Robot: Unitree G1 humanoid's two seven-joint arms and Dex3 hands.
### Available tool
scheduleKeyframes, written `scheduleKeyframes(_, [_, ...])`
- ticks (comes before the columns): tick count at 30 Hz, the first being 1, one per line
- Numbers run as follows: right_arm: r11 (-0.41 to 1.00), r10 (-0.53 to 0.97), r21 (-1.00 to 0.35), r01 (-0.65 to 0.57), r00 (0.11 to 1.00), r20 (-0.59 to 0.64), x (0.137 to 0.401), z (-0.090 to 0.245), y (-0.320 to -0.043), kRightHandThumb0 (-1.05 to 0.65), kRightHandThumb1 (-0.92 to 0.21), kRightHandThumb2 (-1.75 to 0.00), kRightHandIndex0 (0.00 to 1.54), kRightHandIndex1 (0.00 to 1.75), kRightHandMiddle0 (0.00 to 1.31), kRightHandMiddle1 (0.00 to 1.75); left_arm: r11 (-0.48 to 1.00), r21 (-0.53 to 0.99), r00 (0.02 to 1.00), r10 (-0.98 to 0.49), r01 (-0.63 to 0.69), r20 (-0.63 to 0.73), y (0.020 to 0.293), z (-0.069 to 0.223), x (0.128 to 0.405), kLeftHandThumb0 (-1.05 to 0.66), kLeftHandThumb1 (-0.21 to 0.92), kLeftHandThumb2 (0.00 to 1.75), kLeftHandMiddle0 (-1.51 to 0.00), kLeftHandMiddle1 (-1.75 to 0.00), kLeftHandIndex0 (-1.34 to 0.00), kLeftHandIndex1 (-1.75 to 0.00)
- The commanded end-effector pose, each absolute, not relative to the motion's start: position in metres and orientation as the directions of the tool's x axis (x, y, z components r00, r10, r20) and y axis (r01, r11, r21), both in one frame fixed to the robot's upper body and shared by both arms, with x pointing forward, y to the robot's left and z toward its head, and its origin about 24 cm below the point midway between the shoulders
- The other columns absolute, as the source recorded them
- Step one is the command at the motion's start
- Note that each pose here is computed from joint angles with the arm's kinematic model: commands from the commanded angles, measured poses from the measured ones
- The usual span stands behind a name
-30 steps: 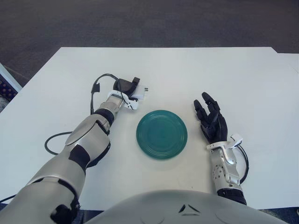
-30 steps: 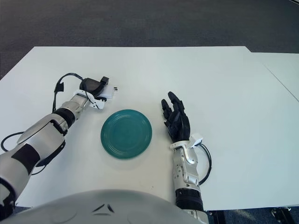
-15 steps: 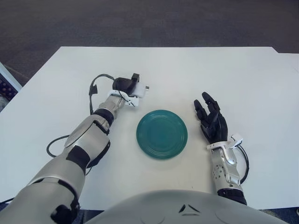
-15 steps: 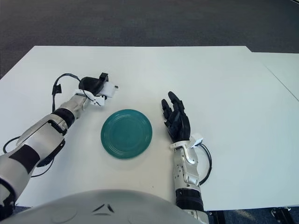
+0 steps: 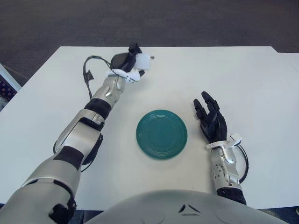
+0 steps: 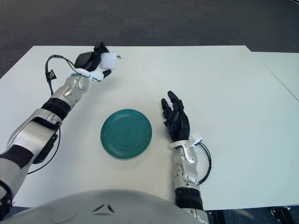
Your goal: Put the charger into the plate.
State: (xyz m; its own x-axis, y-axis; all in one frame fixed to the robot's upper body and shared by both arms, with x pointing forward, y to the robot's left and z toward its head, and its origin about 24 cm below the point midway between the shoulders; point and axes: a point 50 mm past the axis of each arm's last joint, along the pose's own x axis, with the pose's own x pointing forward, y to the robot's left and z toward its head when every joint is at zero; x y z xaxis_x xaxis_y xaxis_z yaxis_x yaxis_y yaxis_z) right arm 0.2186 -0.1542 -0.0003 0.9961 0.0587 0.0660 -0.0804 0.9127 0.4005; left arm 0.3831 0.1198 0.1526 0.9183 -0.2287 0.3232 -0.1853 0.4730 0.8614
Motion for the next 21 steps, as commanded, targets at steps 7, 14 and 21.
scheduleKeyframes(7, [0.907, 0.067, 0.421, -0.019, 0.993, -0.099, 0.204, -0.033, -0.156, -0.97, -0.92, -0.85, 0.19, 0.01, 0.0, 0.52, 0.5, 0.841, 0.885, -0.272, -0.206, 0.378, 0.124, 0.185, 0.355, -0.43, 0.42, 1.18, -1.05, -1.75, -0.53, -1.75])
scheduleKeyframes(14, [0.918, 0.05, 0.397, -0.003, 0.993, -0.107, 0.204, -0.034, -0.156, -0.97, -0.92, -0.86, 0.19, 0.01, 0.0, 0.54, 0.479, 0.872, 0.855, -0.408, -0.098, 0.32, 0.106, 0.165, 0.313, -0.44, 0.4, 1.2, -1.08, -1.75, -0.54, -1.75])
scheduleKeyframes(21, [0.93, 0.04, 0.368, 0.003, 0.993, -0.11, 0.205, -0.033, -0.156, -0.96, -0.92, -0.88, 0.19, 0.0, 0.0, 0.53, 0.409, 0.912, 0.828, -0.521, 0.031, 0.206, 0.091, 0.146, 0.285, -0.44, 0.39, 1.22, -1.1, -1.75, -0.55, -1.75])
